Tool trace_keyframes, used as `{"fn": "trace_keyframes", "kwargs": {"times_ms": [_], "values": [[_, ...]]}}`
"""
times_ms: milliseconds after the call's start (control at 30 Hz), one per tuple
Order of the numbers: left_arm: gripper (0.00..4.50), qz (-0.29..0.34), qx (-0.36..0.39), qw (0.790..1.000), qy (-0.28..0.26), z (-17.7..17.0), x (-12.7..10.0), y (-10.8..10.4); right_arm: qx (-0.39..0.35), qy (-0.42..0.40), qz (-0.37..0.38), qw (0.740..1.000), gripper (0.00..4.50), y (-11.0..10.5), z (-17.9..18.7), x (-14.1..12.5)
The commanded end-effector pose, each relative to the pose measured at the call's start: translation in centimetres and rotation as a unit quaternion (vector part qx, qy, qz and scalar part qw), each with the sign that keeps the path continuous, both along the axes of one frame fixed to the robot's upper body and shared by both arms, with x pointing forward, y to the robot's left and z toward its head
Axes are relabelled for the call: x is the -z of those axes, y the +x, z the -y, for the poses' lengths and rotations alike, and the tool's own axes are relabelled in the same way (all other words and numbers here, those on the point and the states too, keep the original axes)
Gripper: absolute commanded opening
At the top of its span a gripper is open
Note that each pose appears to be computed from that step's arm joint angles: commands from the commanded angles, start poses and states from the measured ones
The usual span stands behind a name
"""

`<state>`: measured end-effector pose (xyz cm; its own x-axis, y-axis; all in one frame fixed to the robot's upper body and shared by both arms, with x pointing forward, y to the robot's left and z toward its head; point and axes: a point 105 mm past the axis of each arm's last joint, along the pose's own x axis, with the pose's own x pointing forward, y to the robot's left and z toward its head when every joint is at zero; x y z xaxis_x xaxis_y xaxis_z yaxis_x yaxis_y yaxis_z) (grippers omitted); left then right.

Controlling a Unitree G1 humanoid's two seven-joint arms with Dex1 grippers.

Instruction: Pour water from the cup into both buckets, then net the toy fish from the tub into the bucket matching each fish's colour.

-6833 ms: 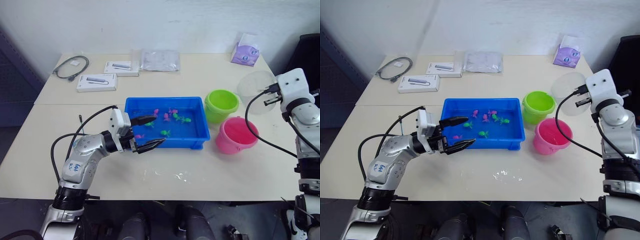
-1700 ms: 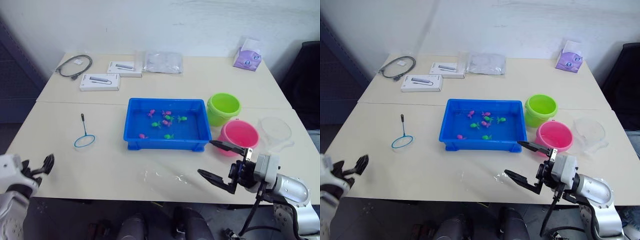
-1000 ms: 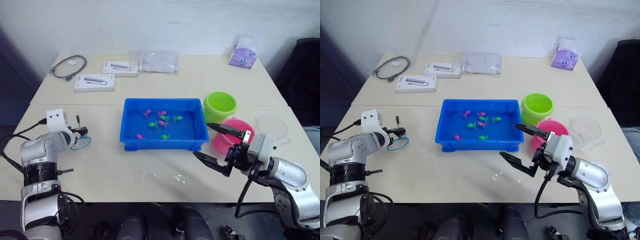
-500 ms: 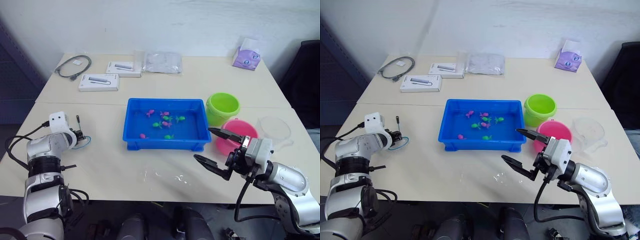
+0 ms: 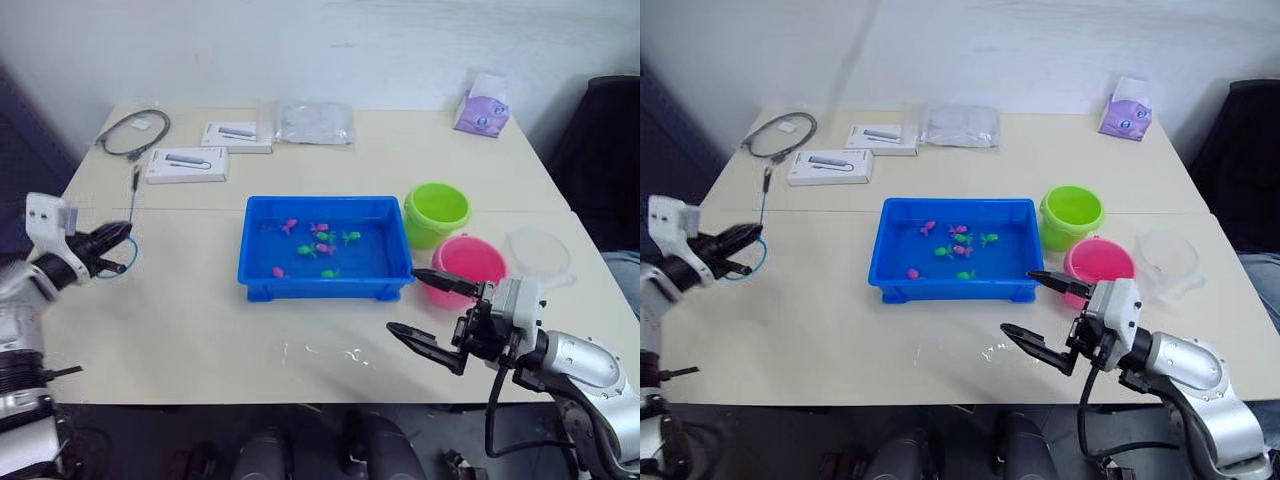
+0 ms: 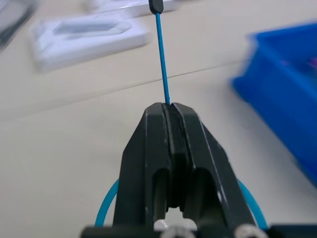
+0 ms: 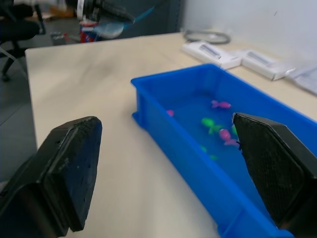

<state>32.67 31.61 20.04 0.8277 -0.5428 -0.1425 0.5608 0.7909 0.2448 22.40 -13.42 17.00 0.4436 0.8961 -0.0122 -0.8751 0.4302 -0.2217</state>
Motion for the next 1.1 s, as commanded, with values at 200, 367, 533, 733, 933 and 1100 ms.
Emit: {"fn": "trace_keyframes", "kwargs": {"times_ms": [200, 367, 533, 733, 933, 1100], "values": [[0.03, -0.038, 0.38, 0.895, 0.23, 10.8, 0.0, -3.9, -0.053, -0.053, -0.057, 0.996, 4.5, -0.1, -1.5, -1.0], [0.03, -0.041, 0.461, 0.838, 0.289, 15.0, 1.7, -3.6, -0.074, -0.06, -0.083, 0.992, 4.5, 0.7, -3.1, -0.7], [0.03, 0.006, 0.498, 0.812, 0.303, 19.5, 1.7, -2.6, -0.072, -0.064, -0.127, 0.987, 4.5, 1.9, -5.0, 0.1], [0.03, 0.066, 0.489, 0.819, 0.292, 21.9, 1.1, -1.8, -0.052, -0.041, -0.157, 0.985, 4.5, 2.6, -6.3, -0.2], [0.03, 0.082, 0.493, 0.817, 0.289, 22.1, 1.4, -2.0, -0.01, -0.009, -0.183, 0.983, 4.5, 3.6, -6.3, -0.1], [0.03, 0.085, 0.494, 0.816, 0.288, 22.4, 1.7, -2.2, -0.003, 0.016, -0.213, 0.977, 4.5, 3.7, -6.6, -0.1]]}}
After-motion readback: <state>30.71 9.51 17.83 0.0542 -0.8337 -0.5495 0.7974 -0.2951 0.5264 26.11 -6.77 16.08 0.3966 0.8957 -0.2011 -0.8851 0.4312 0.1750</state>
